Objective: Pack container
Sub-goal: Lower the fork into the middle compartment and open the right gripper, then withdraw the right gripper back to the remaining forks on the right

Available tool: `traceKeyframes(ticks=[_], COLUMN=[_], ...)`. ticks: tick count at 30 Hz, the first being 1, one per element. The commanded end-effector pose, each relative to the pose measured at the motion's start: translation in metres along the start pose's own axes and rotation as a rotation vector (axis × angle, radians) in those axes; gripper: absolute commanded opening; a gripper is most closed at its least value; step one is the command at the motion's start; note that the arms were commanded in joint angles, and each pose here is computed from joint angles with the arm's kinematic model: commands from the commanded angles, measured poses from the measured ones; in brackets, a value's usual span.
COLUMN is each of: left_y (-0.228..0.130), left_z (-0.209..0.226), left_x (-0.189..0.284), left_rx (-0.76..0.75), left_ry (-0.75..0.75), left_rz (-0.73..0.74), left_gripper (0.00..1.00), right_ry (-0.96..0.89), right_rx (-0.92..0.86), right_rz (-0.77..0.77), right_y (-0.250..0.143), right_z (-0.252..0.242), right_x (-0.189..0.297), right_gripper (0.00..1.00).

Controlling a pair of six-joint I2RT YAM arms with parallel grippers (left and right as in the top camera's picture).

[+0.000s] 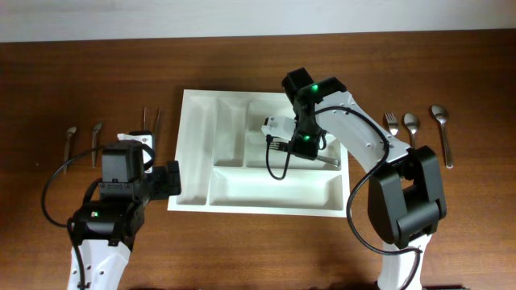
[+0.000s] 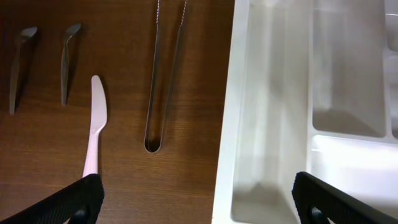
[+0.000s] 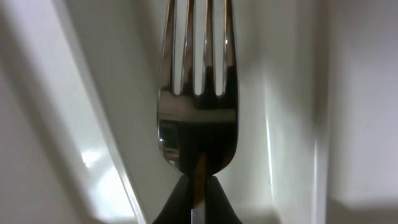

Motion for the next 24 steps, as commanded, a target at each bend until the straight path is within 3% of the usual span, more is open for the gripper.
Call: traceKeyframes(ticks=[1,2,3,11,15,18,22,24], left_y=[0.006,0.006,0.006,0.006,0.006,0.006,0.006,0.006], left_z=[0.001,0.001,0.001,0.001,0.001,0.001,0.001,0.001], left_x=[0.003,0.003,0.003,0.003,0.003,0.003,0.003,0.003], left_rx=[0.007,0.007,0.007,0.007,0.006,0.006,0.007,0.006], left_ry=[0.004,0.004,0.004,0.004,0.004,0.004,0.004,0.004], left_rz=[-0.019,-0.019,-0.019,-0.019,-0.020,-0.020,-0.020,-0.020], left_gripper=[0.99,0.99,0.99,0.99,0.99,0.99,0.99,0.99], right_ry=[0.051,0.054,0.054,0.019,-0.145,-0.279,-0.383,-0.426], right_rx=[0.058,0.057,0.056,-0.034,-0.143,-0.342,-0.572,-0.714], right_rz=[-0.030,-0.028,-0.026,-0.058,-0.141,-0.247,-0.381,-0.430], right_y=[0.001,0.000,0.000,0.005,0.008,-0.004,-0.047,-0.078], right_z=[0.007,0.008,0.008,0.003,-0.012,-0.026,-0.040,-0.047], right_x=[0.003,0.003,0.003,0.016,0.071,0.130,0.200,0.222], right_gripper=[0.31,0.40,0.42,0.43,0.46,0.53,0.59,0.67])
Point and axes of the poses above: each gripper's point midway between its finger pads, its own x axis back along the fingers, its own z axis along the line the jaws close on, y = z × x, the point moved 8 cm from there along x, back along the fingers, and after that the axes turned 7 degrees about -x, right-handed, at the moved point
